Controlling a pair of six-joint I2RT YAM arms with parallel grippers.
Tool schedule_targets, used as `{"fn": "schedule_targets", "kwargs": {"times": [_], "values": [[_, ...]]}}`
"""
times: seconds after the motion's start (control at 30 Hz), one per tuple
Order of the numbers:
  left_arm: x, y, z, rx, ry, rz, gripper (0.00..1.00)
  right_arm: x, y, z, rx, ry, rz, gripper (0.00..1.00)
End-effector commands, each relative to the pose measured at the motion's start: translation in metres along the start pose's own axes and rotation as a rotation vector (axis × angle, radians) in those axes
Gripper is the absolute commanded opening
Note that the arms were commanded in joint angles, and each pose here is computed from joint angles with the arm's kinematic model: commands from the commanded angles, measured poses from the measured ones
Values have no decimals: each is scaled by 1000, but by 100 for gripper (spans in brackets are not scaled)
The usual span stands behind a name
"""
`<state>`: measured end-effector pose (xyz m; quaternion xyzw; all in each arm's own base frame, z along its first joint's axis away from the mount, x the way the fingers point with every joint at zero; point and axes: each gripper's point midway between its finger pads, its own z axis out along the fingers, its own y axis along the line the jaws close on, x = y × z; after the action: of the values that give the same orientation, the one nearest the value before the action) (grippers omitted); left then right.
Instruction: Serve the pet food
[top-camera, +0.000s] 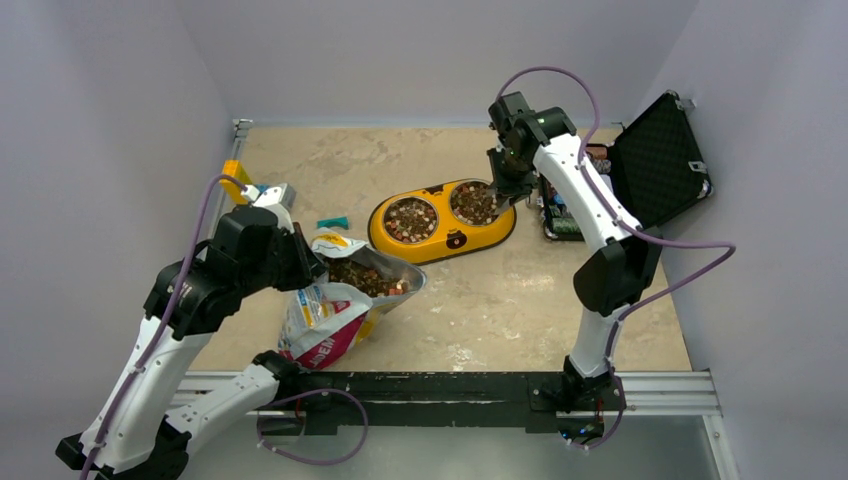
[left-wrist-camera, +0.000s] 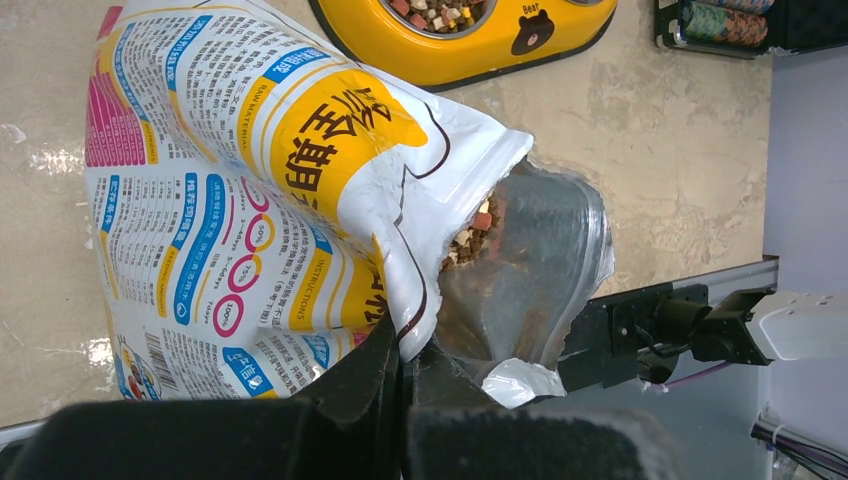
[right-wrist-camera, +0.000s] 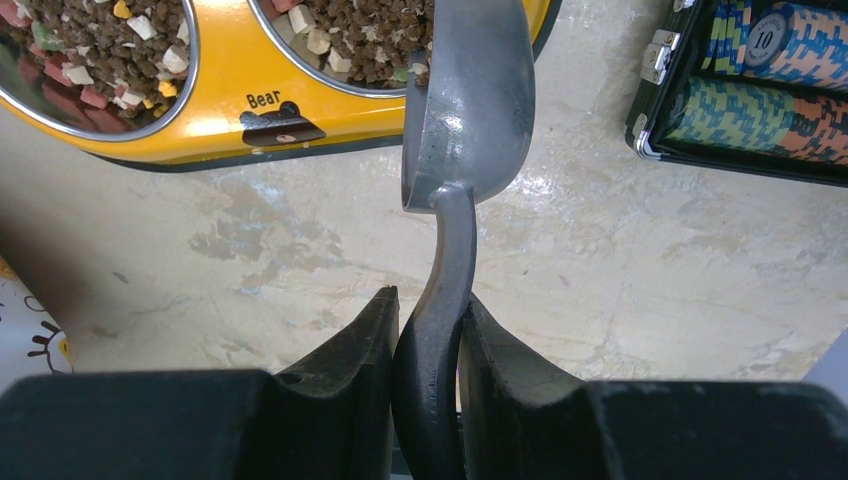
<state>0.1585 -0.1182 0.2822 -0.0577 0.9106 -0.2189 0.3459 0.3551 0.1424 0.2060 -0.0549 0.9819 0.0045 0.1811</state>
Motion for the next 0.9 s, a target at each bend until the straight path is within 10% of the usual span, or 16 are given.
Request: {"fn": "schedule_targets", "kwargs": {"times": [0.0, 0.87], "values": [[1, -3, -6, 30, -12, -17, 0, -11, 3, -41, -26, -118, 11, 0], [10, -3, -9, 60, -16, -78, 0, -7, 4, -64, -43, -241, 3, 0]]}}
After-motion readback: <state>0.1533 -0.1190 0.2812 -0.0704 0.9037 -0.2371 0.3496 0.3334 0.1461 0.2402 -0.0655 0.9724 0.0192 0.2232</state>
